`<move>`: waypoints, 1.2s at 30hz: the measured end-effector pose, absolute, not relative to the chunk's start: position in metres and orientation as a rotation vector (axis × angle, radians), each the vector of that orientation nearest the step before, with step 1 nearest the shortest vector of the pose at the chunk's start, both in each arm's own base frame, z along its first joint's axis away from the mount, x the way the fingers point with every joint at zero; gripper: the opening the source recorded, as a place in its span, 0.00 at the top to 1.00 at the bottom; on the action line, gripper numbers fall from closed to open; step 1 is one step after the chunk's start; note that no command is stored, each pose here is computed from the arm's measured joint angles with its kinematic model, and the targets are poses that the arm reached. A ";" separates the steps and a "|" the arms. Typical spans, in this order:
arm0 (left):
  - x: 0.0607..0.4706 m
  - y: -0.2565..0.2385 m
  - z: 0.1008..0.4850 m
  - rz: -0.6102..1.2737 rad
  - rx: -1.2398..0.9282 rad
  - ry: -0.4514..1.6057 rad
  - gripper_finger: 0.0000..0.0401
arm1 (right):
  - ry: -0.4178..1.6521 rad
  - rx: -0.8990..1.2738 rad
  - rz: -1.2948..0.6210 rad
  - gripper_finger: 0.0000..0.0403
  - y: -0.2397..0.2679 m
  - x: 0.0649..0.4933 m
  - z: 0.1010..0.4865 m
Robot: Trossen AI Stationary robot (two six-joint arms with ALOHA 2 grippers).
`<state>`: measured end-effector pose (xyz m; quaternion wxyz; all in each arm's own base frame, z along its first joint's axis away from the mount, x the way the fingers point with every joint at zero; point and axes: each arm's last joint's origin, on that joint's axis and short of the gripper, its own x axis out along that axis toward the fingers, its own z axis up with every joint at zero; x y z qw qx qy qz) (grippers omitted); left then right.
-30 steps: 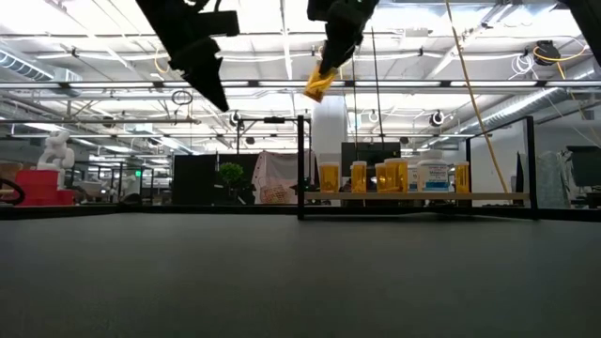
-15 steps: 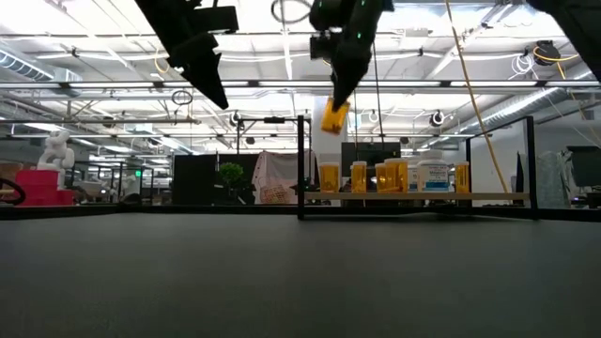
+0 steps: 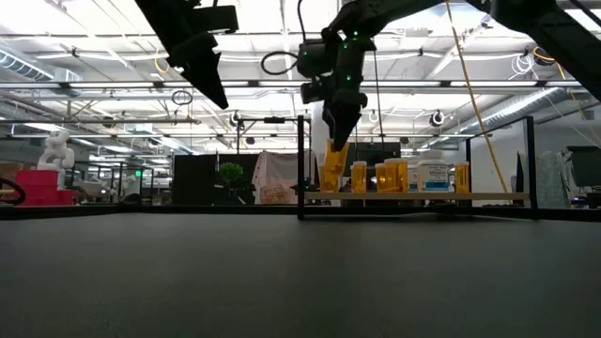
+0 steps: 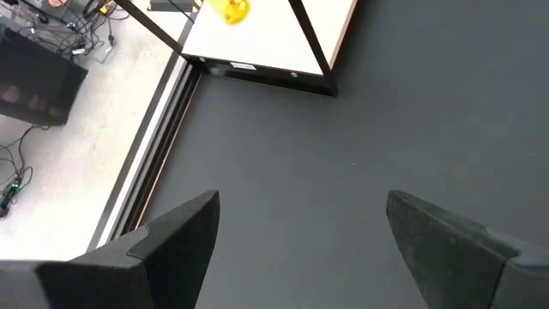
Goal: Pick and place medicine bottles onto shelf by color
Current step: Put the large orange pill bottle on the shelf aligned with the other large orange pill bottle
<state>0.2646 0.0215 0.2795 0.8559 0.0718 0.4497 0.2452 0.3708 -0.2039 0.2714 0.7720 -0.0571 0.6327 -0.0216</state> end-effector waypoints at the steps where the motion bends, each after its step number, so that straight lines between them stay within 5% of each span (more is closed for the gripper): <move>1: 0.265 0.022 0.280 0.515 0.151 0.945 0.16 | 1.375 -0.127 -0.041 0.48 -0.204 0.371 0.270; 36: 0.265 0.022 0.279 0.517 0.147 0.945 0.16 | 1.364 -0.156 -0.023 0.46 -0.208 0.377 0.233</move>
